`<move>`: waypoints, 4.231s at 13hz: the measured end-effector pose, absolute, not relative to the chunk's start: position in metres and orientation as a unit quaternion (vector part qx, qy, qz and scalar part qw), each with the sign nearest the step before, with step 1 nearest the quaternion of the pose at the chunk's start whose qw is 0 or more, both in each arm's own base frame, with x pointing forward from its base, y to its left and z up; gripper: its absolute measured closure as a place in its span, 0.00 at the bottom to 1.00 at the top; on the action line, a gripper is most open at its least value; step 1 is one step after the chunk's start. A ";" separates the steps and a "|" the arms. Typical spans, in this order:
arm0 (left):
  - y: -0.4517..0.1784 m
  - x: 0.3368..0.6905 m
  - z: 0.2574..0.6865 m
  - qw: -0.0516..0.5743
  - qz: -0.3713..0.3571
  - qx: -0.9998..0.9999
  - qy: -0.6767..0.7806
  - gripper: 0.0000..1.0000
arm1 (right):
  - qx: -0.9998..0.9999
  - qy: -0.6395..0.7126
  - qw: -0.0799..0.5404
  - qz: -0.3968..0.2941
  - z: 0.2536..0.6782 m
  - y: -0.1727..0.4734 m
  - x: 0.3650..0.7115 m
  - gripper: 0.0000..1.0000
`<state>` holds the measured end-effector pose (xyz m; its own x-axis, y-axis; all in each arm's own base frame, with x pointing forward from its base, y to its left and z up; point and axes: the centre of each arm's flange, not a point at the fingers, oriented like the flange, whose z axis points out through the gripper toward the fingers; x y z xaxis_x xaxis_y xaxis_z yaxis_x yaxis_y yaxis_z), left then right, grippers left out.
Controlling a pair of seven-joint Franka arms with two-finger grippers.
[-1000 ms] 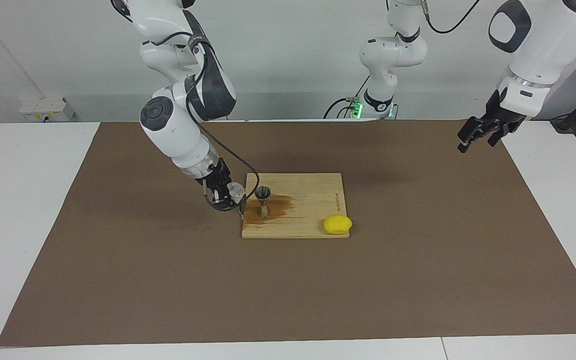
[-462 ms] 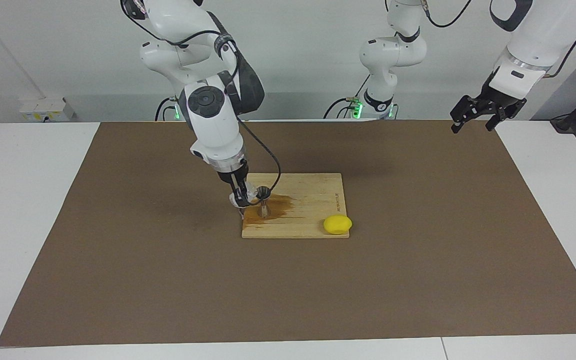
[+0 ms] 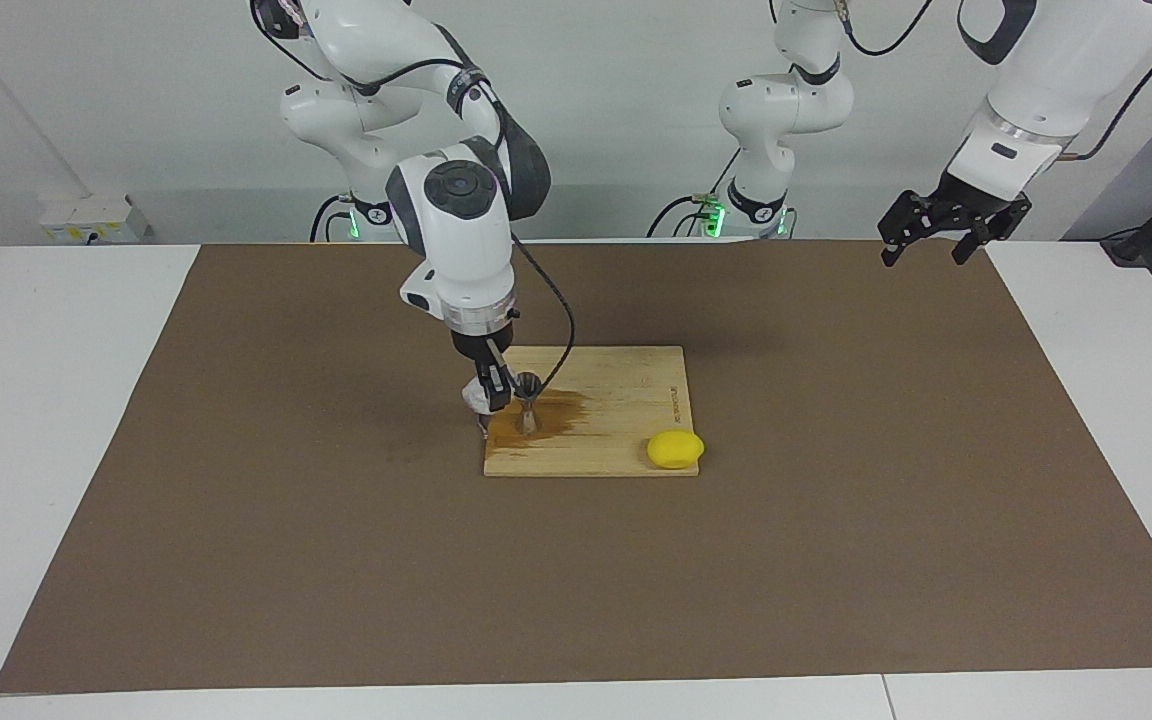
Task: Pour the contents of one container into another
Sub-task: 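Lift the glass with the right gripper and carry it over the cup, then tilt the clear glass over the metal cup with the right gripper, then carry the glass back off the board with the right gripper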
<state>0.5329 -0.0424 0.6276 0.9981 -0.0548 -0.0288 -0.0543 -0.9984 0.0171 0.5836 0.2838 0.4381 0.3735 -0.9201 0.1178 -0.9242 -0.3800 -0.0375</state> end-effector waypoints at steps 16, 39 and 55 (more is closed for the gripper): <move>-0.035 0.533 0.628 0.009 -0.016 1.000 -0.020 0.00 | 0.844 -0.529 0.031 0.084 0.451 0.307 0.574 0.49; -0.031 0.533 0.628 0.009 -0.017 1.000 -0.016 0.00 | 0.668 -0.699 -0.157 -0.199 0.376 0.073 0.623 0.49; -0.031 0.533 0.628 0.009 -0.017 1.000 -0.016 0.00 | 0.646 -0.686 -0.201 -0.269 0.266 -0.033 0.594 0.49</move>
<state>0.5329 -0.0315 0.6277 0.9989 -0.0330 -0.0338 -0.0324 -0.9993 0.0195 0.5942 -0.0329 0.2664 -0.0851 -0.7776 -0.6230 -0.9938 0.0215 0.1090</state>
